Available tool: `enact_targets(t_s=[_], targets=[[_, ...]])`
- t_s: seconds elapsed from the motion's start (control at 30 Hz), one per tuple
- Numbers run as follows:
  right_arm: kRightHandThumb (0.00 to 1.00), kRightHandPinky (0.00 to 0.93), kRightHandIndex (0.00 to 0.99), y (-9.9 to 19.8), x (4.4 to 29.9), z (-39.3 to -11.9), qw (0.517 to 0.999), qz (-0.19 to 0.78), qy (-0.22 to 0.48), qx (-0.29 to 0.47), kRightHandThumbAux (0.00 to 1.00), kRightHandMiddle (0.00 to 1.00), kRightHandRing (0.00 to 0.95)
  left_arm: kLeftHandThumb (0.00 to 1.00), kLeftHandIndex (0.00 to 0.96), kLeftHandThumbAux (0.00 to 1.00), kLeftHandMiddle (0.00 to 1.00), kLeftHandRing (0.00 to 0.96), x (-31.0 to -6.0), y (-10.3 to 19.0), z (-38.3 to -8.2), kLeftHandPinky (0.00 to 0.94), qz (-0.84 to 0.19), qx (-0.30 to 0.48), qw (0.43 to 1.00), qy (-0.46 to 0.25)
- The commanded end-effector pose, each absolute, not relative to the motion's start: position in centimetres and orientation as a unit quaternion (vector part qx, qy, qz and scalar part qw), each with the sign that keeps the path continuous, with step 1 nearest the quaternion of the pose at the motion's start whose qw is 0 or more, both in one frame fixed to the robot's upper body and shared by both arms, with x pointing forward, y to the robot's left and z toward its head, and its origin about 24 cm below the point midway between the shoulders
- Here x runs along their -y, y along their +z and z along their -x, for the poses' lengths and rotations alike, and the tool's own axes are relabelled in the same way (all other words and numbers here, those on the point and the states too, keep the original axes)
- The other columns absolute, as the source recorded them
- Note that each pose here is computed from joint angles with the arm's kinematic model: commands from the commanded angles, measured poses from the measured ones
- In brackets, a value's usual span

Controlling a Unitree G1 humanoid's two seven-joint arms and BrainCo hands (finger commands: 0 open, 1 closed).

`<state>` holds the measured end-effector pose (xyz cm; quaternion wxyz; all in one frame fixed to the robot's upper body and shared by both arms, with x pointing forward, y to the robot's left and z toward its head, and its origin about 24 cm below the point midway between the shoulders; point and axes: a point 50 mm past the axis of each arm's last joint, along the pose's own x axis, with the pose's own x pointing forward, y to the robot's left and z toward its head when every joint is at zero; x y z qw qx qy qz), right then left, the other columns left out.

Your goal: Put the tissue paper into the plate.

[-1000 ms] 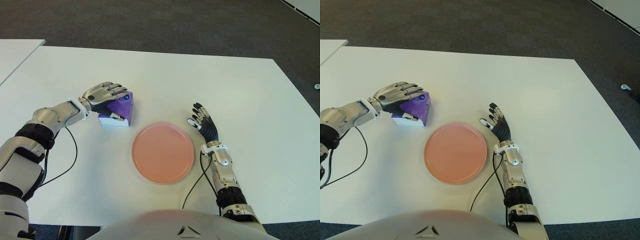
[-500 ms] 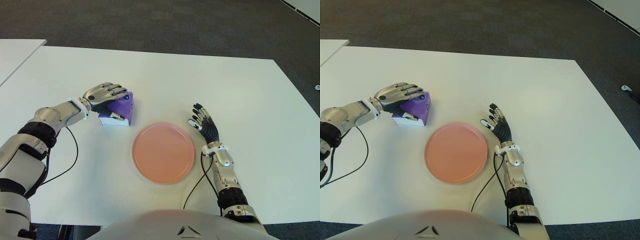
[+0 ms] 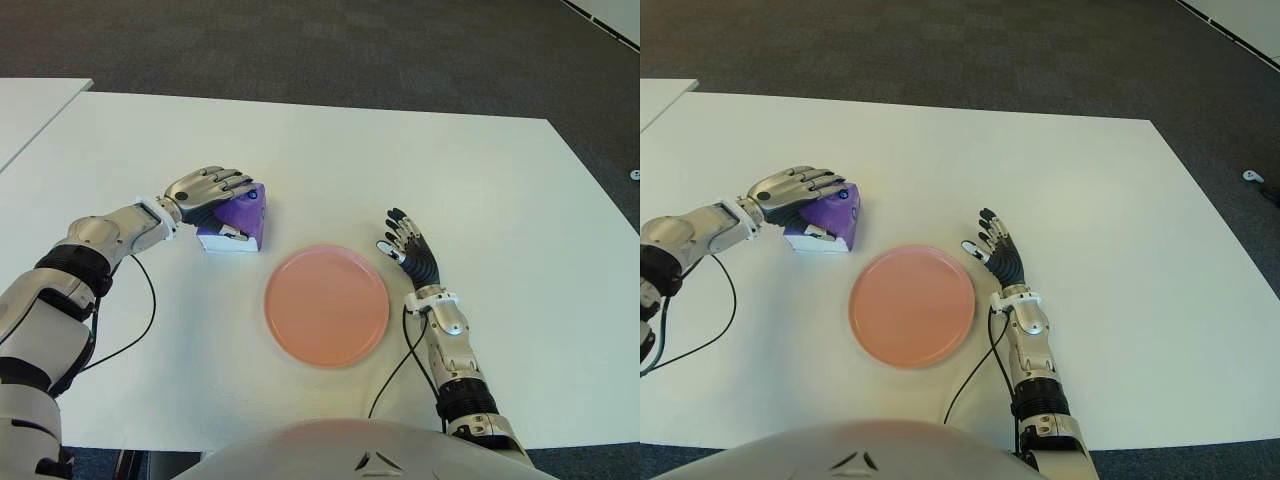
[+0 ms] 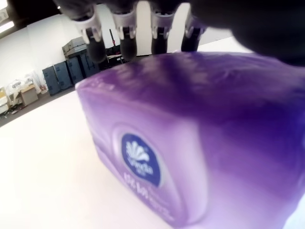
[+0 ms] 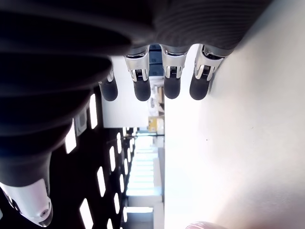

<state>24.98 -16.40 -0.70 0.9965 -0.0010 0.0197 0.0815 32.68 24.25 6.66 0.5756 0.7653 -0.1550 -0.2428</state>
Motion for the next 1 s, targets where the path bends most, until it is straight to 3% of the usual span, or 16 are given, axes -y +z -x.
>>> enact_targets(t_s=[0.03, 1.0], targets=[[0.0, 0.0, 0.015, -4.9, 16.9, -22.1, 0.986, -0.01, 0.07, -0.149, 0.674, 0.055, 0.015, 0.144, 0.0, 0.158, 0.0, 0.0, -24.8, 5.2, -31.7, 0.0, -0.762, 0.121, 0.576, -0.271], [0.0, 0.0, 0.01, -4.9, 16.6, -22.0, 0.986, -0.013, 0.08, -0.147, 0.696, 0.053, 0.016, 0.164, 0.0, 0.243, 0.0, 0.0, -24.6, 11.7, -28.7, 0.0, -0.682, 0.177, 0.668, -0.238]])
